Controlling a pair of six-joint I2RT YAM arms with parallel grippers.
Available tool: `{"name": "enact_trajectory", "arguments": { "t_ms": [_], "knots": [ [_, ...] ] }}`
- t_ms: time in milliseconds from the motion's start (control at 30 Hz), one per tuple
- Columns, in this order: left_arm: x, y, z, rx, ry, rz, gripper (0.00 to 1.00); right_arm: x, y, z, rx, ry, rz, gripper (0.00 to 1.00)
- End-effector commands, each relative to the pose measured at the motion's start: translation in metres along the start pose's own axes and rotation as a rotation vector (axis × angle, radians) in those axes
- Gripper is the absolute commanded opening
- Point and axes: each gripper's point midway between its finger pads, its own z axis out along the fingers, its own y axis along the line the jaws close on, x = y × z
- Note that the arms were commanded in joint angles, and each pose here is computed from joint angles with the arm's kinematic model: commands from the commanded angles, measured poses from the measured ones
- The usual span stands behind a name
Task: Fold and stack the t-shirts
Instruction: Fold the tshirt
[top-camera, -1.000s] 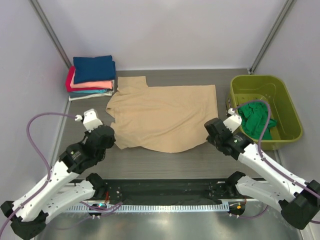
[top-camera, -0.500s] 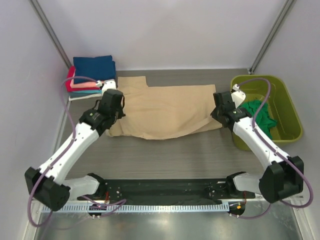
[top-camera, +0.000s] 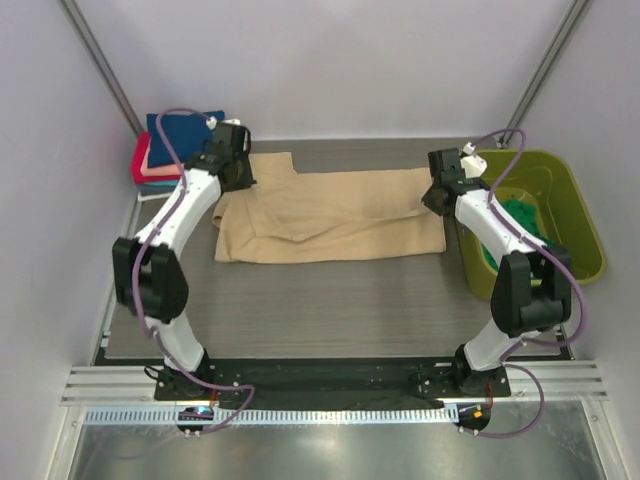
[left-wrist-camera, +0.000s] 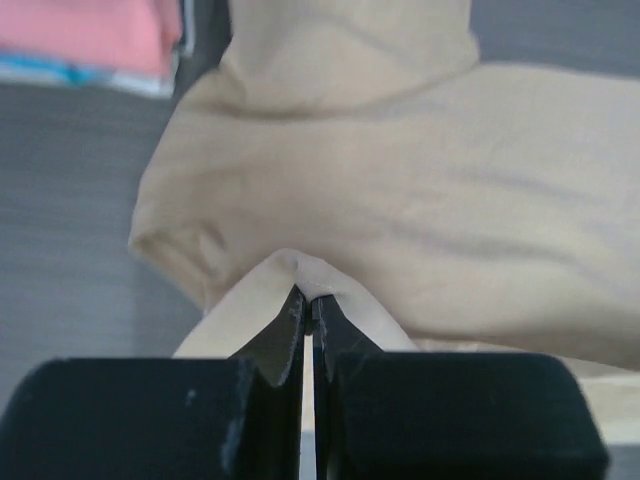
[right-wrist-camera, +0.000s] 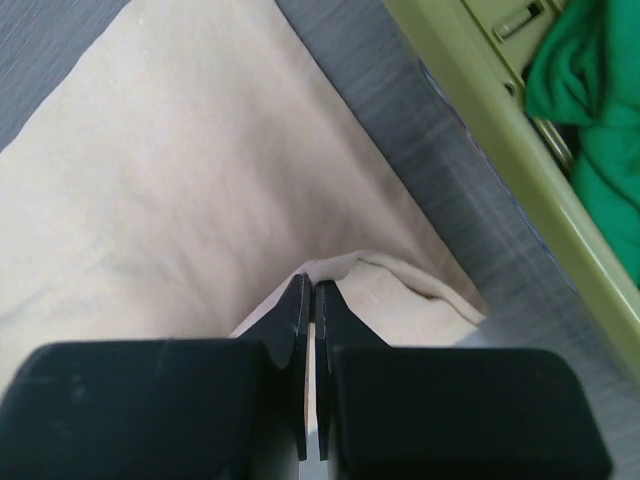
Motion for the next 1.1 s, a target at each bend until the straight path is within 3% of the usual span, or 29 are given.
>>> {"name": "enact_trajectory", "arguments": {
  "t_ms": [0, 67, 100, 133, 167, 200, 233, 267, 300, 333, 367, 400, 433, 467, 500, 533, 567, 600, 767, 1067],
  "knots": [
    [-0.023, -0.016, 0.021, 0.055, 0.048, 0.053, 0.0, -0.025, 0.018, 0.014, -0.012, -0.044, 0.018, 0.01],
    [-0.039, -0.025, 0.042, 0.043, 0.076, 0.072, 0.01, -0.031, 0.025, 0.021, -0.017, -0.037, 0.014, 0.04],
    [-0.028, -0.019, 0.04, 0.015, 0.154, 0.086, 0.07, -0.026, 0.028, 0.029, -0.013, -0.012, -0.005, 0.14],
    [-0.041, -0.026, 0.043, 0.023, 0.143, 0.08, 0.26, -0.031, 0.034, 0.026, -0.03, -0.006, -0.012, 0.24],
    [-0.041, -0.025, 0.036, 0.018, 0.16, 0.074, 0.36, -0.031, 0.036, 0.026, -0.033, 0.0, -0.026, 0.51],
    [-0.041, -0.025, 0.032, 0.017, 0.154, 0.067, 0.44, -0.034, 0.038, 0.022, -0.045, -0.003, -0.03, 0.64],
    [-0.04, -0.024, 0.028, 0.016, 0.146, 0.055, 0.56, -0.035, 0.038, 0.019, -0.051, -0.003, -0.034, 0.72],
    [-0.055, -0.02, 0.0, 0.017, 0.075, 0.035, 0.6, -0.038, 0.037, 0.015, -0.055, -0.012, -0.034, 0.83],
    [-0.039, -0.012, 0.004, -0.009, 0.083, 0.006, 0.66, -0.043, 0.038, 0.005, -0.073, -0.025, -0.045, 0.86],
    [-0.035, -0.006, -0.003, -0.025, 0.067, -0.008, 0.67, -0.04, 0.035, 0.002, -0.077, -0.02, -0.05, 0.87],
    [-0.052, 0.0, -0.035, -0.019, -0.035, -0.046, 0.67, -0.039, 0.033, -0.004, -0.088, -0.021, -0.053, 0.88],
    [-0.021, 0.012, -0.029, -0.057, 0.013, -0.08, 0.67, -0.045, 0.033, -0.019, -0.115, -0.042, -0.044, 0.88],
    [-0.013, 0.017, -0.038, -0.058, -0.004, -0.105, 0.67, -0.032, 0.023, -0.019, -0.108, -0.02, -0.052, 0.88],
    [-0.023, 0.017, -0.062, -0.016, -0.095, -0.15, 0.67, -0.024, 0.022, -0.024, -0.134, 0.001, -0.057, 0.88],
    [0.015, 0.029, -0.054, -0.043, -0.042, -0.16, 0.67, -0.02, 0.022, -0.029, -0.166, -0.003, -0.053, 0.88],
    [0.026, 0.031, -0.056, -0.036, -0.049, -0.211, 0.67, -0.002, 0.008, -0.033, -0.171, 0.017, -0.058, 0.88],
    [0.019, 0.033, -0.074, 0.004, -0.134, -0.256, 0.67, 0.011, 0.008, -0.038, -0.217, 0.048, -0.06, 0.87],
    [0.056, 0.043, -0.062, -0.021, -0.081, -0.266, 0.68, 0.018, 0.008, -0.039, -0.254, 0.046, -0.058, 0.87],
    [0.109, 0.063, -0.054, 0.012, -0.143, -0.462, 0.67, 0.072, -0.025, -0.038, -0.273, 0.12, -0.069, 0.86],
    [0.145, 0.095, -0.045, -0.003, -0.219, -0.71, 0.69, 0.098, -0.049, -0.028, -0.23, 0.145, -0.098, 0.85]
  ]
}}
